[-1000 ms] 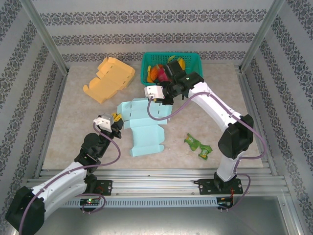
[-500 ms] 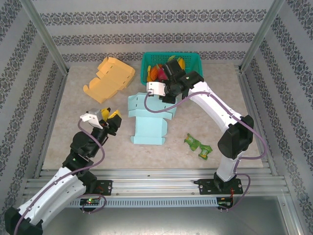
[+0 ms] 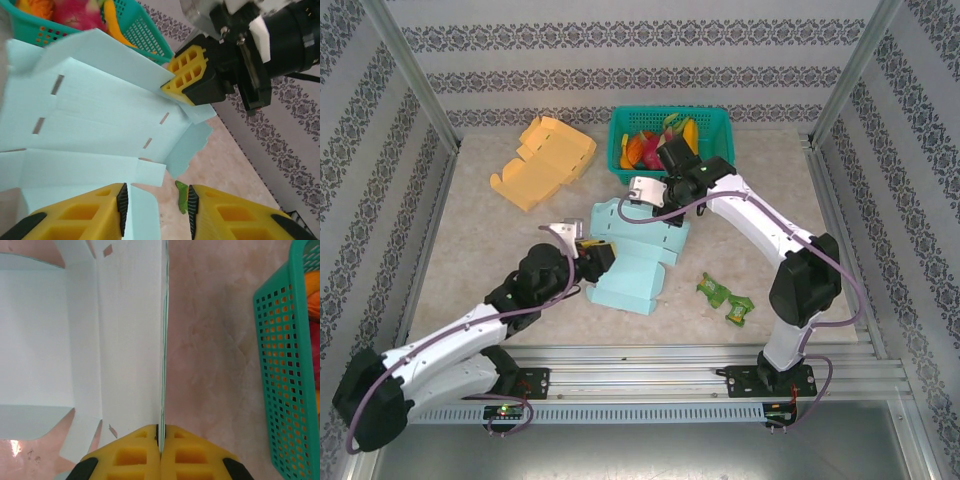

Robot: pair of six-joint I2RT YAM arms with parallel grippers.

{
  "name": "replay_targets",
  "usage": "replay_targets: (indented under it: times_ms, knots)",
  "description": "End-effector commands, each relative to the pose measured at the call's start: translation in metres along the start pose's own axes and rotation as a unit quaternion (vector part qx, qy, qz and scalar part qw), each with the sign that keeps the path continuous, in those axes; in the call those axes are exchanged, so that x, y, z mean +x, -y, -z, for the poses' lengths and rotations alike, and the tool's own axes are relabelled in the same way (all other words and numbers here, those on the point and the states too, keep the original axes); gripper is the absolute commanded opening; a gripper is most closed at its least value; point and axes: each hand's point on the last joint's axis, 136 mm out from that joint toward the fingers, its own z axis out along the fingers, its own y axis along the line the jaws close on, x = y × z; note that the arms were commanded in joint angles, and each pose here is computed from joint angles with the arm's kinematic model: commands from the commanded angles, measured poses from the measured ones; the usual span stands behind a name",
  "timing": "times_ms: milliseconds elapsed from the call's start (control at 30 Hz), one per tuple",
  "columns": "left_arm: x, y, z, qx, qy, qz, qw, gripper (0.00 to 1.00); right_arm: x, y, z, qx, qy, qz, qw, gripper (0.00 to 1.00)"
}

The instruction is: Fold the paper box

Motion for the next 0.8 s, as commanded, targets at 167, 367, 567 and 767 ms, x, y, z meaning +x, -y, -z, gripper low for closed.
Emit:
replay_targets:
  times_ms: [167, 367, 567, 767]
  knots:
    - [-0.024, -0.023, -0.018, -0.082, 0.061, 0.025, 0.994, 0.26, -0.006, -0.006, 0.021, -0.022, 0.047, -0.01, 0.999, 0.0]
    - [-0.039, -0.047, -0.021, -0.139, 0.08, 0.03, 0.987, 0.22, 0.001, -0.009, 0.015, -0.032, 0.043, -0.008, 0.999, 0.0]
    - [-0.055, -0.072, -0.02, -0.173, 0.094, 0.047, 0.979, 0.22, 0.0, -0.013, 0.014, -0.043, 0.051, -0.005, 0.998, 0.0]
    - [-0.062, -0.079, -0.028, -0.183, 0.087, 0.043, 0.978, 0.22, -0.004, -0.016, 0.017, -0.046, 0.061, 0.0, 0.997, 0.0]
